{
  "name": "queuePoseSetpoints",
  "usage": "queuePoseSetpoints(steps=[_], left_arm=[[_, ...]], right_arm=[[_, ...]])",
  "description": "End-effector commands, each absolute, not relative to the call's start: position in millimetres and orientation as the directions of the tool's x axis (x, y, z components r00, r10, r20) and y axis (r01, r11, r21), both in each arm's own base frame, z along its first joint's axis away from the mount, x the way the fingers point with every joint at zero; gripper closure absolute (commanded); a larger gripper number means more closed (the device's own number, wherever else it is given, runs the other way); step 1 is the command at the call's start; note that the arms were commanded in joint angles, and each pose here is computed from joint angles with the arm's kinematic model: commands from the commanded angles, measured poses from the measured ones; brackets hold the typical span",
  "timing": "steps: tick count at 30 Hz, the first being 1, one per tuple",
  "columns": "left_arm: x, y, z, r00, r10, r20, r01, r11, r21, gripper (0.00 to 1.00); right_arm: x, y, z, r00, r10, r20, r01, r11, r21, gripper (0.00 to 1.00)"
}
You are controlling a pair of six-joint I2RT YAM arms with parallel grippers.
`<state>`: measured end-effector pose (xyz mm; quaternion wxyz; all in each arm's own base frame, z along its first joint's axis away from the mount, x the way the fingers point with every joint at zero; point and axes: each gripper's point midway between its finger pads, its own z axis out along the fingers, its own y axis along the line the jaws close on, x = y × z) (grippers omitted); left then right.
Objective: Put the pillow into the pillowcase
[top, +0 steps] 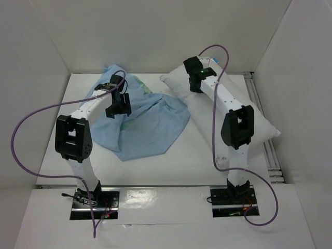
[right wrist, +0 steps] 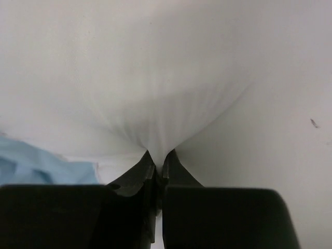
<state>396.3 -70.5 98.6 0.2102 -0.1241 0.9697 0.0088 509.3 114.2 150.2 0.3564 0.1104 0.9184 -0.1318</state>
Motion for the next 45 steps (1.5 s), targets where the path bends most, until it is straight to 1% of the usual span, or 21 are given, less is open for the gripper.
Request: queuePoseSetpoints(steps=[1,3,4,7,8,15,16,20,23,24,28,30,31,32,33,35,39,41,43,44,45], left_arm=[[398,-66,101,-0.890,-0.177,-0.420,-0.207,0.978,0.024,0.19],[398,-60,94,-0.893,-0.152,-0.423,-0.203,0.976,0.078,0.19],[395,-61,87,-0.902,-0.141,-0.409,-0.197,0.976,0.097,0.18],[397,-59,78,-0.906,-0.130,-0.403,-0.192,0.975,0.116,0.18],[399,-59,74,-0.909,-0.120,-0.400,-0.182,0.976,0.121,0.18],[406,-65,49,-0.924,-0.109,-0.367,-0.162,0.980,0.116,0.17],[405,-61,39,-0.929,-0.128,-0.347,-0.179,0.976,0.121,0.21],[410,-60,36,-0.925,-0.146,-0.352,-0.203,0.971,0.130,0.36],[413,-60,35,-0.926,-0.137,-0.351,-0.194,0.972,0.133,0.38],[416,-61,38,-0.923,-0.138,-0.360,-0.196,0.972,0.129,0.42],[412,-59,52,-0.923,-0.161,-0.350,-0.220,0.966,0.135,1.00],[415,-68,72,-0.914,-0.177,-0.365,-0.221,0.972,0.084,1.00],[416,-70,89,-0.904,-0.172,-0.390,-0.210,0.976,0.058,1.00],[417,-69,100,-0.899,-0.173,-0.401,-0.206,0.978,0.039,1.00],[422,-73,114,-0.885,-0.178,-0.430,-0.201,0.980,0.008,1.00],[423,-80,138,-0.870,-0.183,-0.457,-0.175,0.983,-0.061,1.00],[426,-67,160,-0.853,-0.251,-0.457,-0.206,0.967,-0.147,1.00],[423,-70,164,-0.861,-0.273,-0.429,-0.194,0.956,-0.219,1.00],[420,-64,164,-0.857,-0.327,-0.399,-0.231,0.935,-0.269,1.00],[421,-67,173,-0.850,-0.334,-0.408,-0.215,0.926,-0.311,1.00],[418,-66,173,-0.852,-0.340,-0.398,-0.217,0.921,-0.324,1.00]], right_arm=[[475,131,216,-0.661,0.121,-0.740,0.207,0.978,-0.025,1.00],[457,131,223,-0.662,0.115,-0.741,0.189,0.982,-0.017,1.00],[444,134,245,-0.635,0.121,-0.763,0.170,0.985,0.015,1.00],[416,132,251,-0.644,0.139,-0.752,0.168,0.985,0.038,1.00],[404,132,242,-0.669,0.135,-0.731,0.169,0.985,0.028,1.00],[370,133,252,-0.672,0.174,-0.720,0.156,0.983,0.092,1.00],[367,134,260,-0.662,0.182,-0.727,0.146,0.983,0.113,1.00],[357,131,267,-0.656,0.195,-0.729,0.145,0.981,0.132,1.00],[353,130,269,-0.656,0.195,-0.729,0.145,0.981,0.132,1.00],[353,130,269,-0.656,0.195,-0.729,0.145,0.981,0.132,1.00],[357,137,279,-0.646,0.180,-0.742,0.096,0.983,0.154,1.00],[356,155,286,-0.640,0.149,-0.753,-0.019,0.978,0.210,1.00],[348,172,281,-0.649,0.062,-0.759,-0.131,0.973,0.191,1.00],[338,191,281,-0.654,0.022,-0.756,-0.228,0.947,0.225,1.00],[331,203,289,-0.626,0.001,-0.779,-0.295,0.925,0.238,1.00],[309,226,280,-0.625,-0.076,-0.777,-0.398,0.887,0.234,1.00],[274,240,266,-0.602,-0.161,-0.782,-0.502,0.838,0.214,1.00],[255,237,235,-0.641,-0.240,-0.729,-0.516,0.838,0.177,1.00],[243,233,208,-0.678,-0.294,-0.674,-0.517,0.842,0.153,1.00],[234,233,191,-0.698,-0.329,-0.637,-0.526,0.839,0.143,0.95],[232,231,184,-0.713,-0.343,-0.612,-0.522,0.842,0.136,0.74]])
